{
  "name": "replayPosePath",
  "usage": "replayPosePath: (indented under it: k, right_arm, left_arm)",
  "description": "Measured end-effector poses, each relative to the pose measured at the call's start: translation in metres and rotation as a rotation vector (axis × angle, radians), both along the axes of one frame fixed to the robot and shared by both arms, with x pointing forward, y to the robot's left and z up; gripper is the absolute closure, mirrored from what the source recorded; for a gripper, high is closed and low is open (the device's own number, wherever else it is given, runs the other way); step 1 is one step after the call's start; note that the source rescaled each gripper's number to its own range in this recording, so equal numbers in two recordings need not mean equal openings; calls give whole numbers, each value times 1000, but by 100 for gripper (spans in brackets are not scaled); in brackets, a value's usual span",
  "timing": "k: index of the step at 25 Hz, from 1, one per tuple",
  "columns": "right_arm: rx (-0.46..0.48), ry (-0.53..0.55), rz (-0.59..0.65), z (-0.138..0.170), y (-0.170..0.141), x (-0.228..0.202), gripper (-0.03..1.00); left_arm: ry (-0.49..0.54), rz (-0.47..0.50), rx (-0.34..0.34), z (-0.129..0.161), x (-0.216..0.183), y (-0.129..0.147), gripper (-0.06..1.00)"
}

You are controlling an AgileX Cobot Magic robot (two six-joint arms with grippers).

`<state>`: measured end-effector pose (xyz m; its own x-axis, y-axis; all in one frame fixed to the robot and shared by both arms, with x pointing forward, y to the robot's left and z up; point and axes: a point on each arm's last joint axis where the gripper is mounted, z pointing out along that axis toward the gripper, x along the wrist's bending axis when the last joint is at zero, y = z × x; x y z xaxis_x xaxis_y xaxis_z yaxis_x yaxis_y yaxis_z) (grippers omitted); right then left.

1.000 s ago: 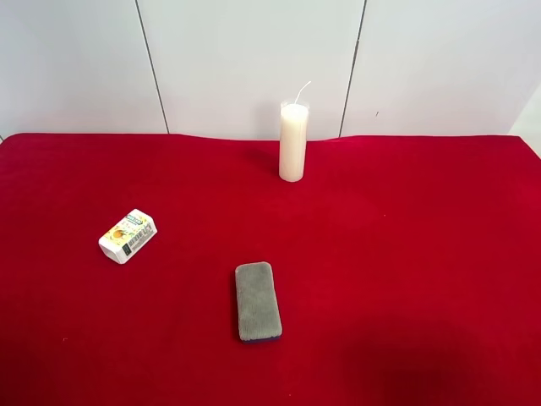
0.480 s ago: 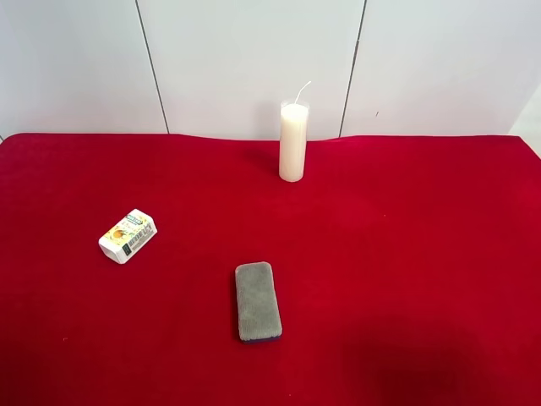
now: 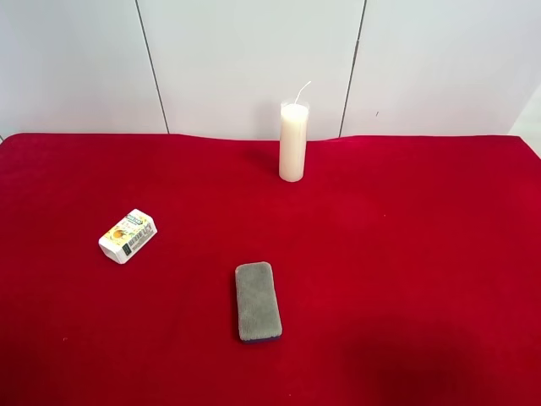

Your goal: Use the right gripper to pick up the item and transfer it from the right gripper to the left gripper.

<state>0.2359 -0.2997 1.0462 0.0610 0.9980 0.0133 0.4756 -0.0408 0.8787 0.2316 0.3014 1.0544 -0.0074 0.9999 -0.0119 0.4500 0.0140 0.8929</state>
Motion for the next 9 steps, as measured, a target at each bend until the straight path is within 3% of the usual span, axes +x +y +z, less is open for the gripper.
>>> replayPosePath:
  k: [9]
  right_arm:
    - [0,0,0,0,0,0,-2]
  left_arm:
    - [0,0,0,0,0,0,-5]
